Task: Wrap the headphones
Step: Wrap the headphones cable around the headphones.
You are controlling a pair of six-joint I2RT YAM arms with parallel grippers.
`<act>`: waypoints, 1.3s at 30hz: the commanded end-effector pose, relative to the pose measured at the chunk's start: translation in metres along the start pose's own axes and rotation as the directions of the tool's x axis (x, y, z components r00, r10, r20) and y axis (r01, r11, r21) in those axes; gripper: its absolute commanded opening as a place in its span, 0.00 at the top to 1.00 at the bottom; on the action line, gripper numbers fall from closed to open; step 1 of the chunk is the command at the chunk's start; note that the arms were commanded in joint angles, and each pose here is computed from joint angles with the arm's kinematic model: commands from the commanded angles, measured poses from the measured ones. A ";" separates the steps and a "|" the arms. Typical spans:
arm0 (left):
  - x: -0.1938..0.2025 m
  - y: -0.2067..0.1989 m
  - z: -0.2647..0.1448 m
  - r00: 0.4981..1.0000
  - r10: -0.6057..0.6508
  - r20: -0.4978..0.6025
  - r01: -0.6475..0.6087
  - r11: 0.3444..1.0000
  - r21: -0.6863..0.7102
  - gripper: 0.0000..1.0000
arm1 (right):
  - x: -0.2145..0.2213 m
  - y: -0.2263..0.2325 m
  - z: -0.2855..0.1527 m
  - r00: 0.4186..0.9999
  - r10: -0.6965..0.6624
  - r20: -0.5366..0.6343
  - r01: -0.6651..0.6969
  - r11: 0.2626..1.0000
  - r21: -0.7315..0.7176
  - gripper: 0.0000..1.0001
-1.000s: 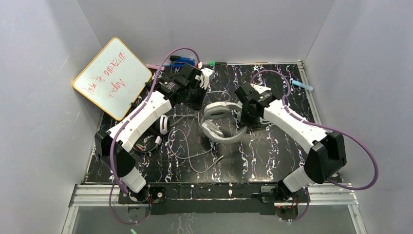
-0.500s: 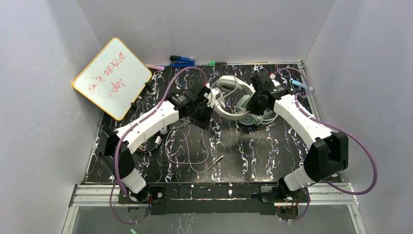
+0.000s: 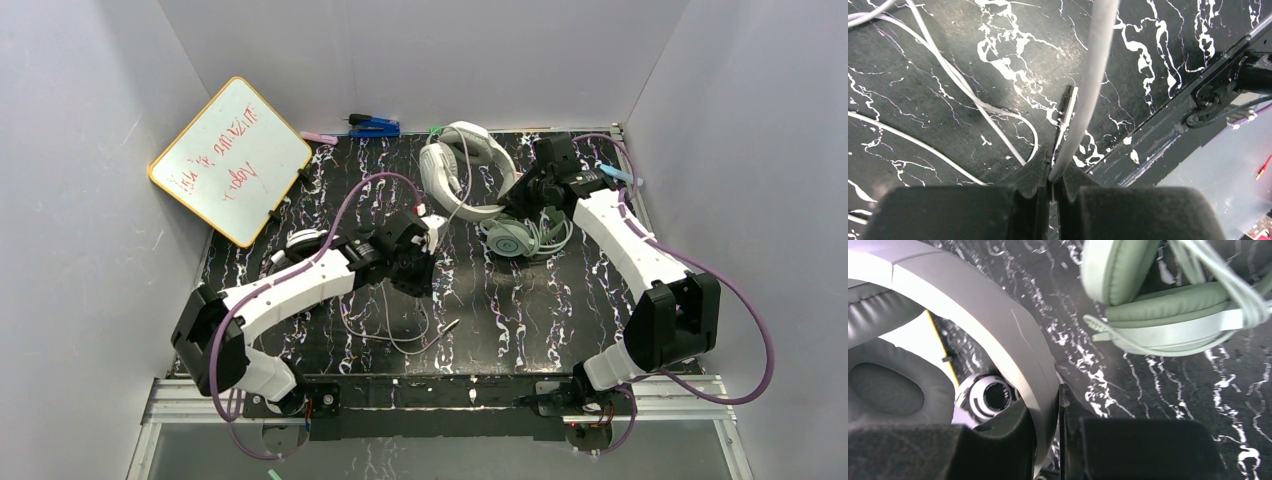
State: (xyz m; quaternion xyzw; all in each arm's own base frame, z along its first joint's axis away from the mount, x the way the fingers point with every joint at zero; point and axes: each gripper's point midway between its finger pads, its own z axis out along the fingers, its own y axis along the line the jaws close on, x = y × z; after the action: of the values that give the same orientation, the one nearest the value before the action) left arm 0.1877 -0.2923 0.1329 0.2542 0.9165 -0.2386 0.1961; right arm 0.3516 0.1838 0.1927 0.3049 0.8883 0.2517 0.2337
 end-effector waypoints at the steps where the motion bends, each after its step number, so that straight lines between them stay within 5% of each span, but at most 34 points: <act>1: -0.026 0.001 -0.010 0.981 0.000 0.194 0.000 1.000 0.001 0.98 | -0.002 0.073 -0.041 0.999 0.003 -0.054 -0.019 0.956 -0.292 0.99; 12: -0.011 0.014 0.008 0.949 0.004 0.317 -0.016 0.999 0.036 1.00 | -0.001 0.096 -0.103 0.973 -0.047 -0.225 -0.068 0.877 -0.476 0.99; 17: -0.008 0.003 0.014 0.947 0.005 0.323 -0.046 0.992 0.120 1.00 | 0.003 0.109 -0.145 0.935 -0.115 -0.335 -0.126 0.776 -0.618 0.99; 22: -0.007 0.009 0.020 0.953 -0.028 0.303 -0.017 0.989 0.144 0.99 | 0.007 0.116 -0.176 0.928 -0.183 -0.326 -0.094 0.729 -0.678 0.99; 32: -0.039 0.002 0.011 0.867 -0.046 0.496 -0.098 0.961 0.260 0.72 | 0.015 0.121 -0.211 0.906 -0.244 -0.345 -0.095 0.677 -0.729 0.99; 39: -0.045 0.014 0.017 0.812 0.034 0.583 -0.175 0.967 0.187 0.69 | 0.013 0.128 -0.232 0.911 -0.254 -0.325 -0.080 0.664 -0.744 0.99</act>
State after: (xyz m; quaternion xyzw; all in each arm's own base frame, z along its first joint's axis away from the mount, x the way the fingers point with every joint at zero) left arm 0.2211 -0.3073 0.1258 0.2267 0.7921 -0.4066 0.3947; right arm 0.2923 0.2119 0.3824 0.1479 0.7801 0.5946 0.1267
